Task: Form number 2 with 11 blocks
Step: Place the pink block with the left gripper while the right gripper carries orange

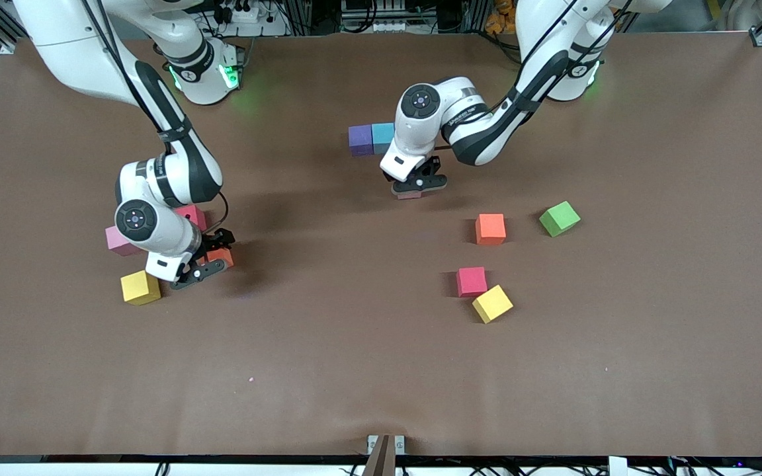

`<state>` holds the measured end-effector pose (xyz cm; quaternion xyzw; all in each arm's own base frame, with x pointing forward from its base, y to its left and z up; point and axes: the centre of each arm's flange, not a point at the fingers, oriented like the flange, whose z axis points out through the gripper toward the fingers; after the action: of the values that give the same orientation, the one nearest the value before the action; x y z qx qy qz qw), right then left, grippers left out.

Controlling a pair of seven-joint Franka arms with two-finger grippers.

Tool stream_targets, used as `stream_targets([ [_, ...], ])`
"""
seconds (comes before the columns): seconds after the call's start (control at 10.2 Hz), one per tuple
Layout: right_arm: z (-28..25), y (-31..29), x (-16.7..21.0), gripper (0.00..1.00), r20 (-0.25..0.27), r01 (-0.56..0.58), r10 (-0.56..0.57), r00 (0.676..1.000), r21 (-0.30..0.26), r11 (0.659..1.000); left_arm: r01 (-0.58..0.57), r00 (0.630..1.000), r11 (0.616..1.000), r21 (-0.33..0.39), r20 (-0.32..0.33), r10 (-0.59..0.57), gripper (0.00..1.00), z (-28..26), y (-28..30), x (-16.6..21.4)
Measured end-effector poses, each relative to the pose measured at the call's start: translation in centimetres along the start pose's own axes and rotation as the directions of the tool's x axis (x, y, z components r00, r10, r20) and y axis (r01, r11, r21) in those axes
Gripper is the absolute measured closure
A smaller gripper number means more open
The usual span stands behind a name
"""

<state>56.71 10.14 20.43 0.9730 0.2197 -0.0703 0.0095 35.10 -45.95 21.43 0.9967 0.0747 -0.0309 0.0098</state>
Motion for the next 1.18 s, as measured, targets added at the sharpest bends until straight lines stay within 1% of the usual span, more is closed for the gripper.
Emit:
stream_targets([
  [0.1,0.0,0.0,0.0,0.30,0.000,0.000,0.000,1.000,0.000,1.000,0.000,1.000,1.000,0.003,-0.001,0.000,0.45,0.1,-0.1,0.0],
  [0.2,-0.1,0.0,0.0,0.41,-0.002,0.000,0.000,1.000,-0.001,1.000,0.006,1.000,1.000,0.004,-0.003,-0.006,0.45,0.1,-0.1,-0.1],
  [0.39,-0.5,-0.1,0.1,0.41,-0.008,0.002,-0.002,1.000,-0.002,1.000,0.013,1.000,1.000,0.004,-0.005,-0.013,0.45,0.1,-0.1,-0.1],
  [0.49,-0.9,-0.4,0.2,0.42,-0.015,0.011,-0.011,1.000,-0.002,1.000,0.013,1.000,1.000,0.005,-0.005,-0.013,0.45,0.1,-0.1,-0.1],
  [0.59,-1.5,-1.0,0.5,0.44,-0.026,0.045,-0.045,0.999,-0.005,0.999,0.011,1.000,1.000,0.006,-0.004,-0.011,0.45,0.2,0.0,-0.3],
  [0.69,-2.1,-1.8,0.8,0.44,-0.038,0.106,-0.107,0.994,-0.009,0.994,0.012,1.000,1.000,0.007,-0.004,-0.012,0.45,0.2,0.0,-0.5],
  [0.78,-2.7,-3.0,1.4,0.44,-0.049,0.183,-0.184,0.982,-0.018,0.983,0.017,1.000,1.000,0.007,-0.003,-0.017,0.45,0.2,0.1,-0.7],
  [0.98,-3.5,-6.8,2.5,0.44,-0.061,0.328,-0.330,0.942,-0.038,0.944,0.019,1.000,1.000,0.010,-0.003,-0.019,0.45,0.3,0.3,-1.2],
  [1.18,-4.2,-11.0,3.4,0.44,-0.072,0.416,-0.419,0.905,-0.057,0.908,0.014,1.000,1.000,0.015,-0.003,-0.013,0.45,0.5,0.3,-1.7],
])
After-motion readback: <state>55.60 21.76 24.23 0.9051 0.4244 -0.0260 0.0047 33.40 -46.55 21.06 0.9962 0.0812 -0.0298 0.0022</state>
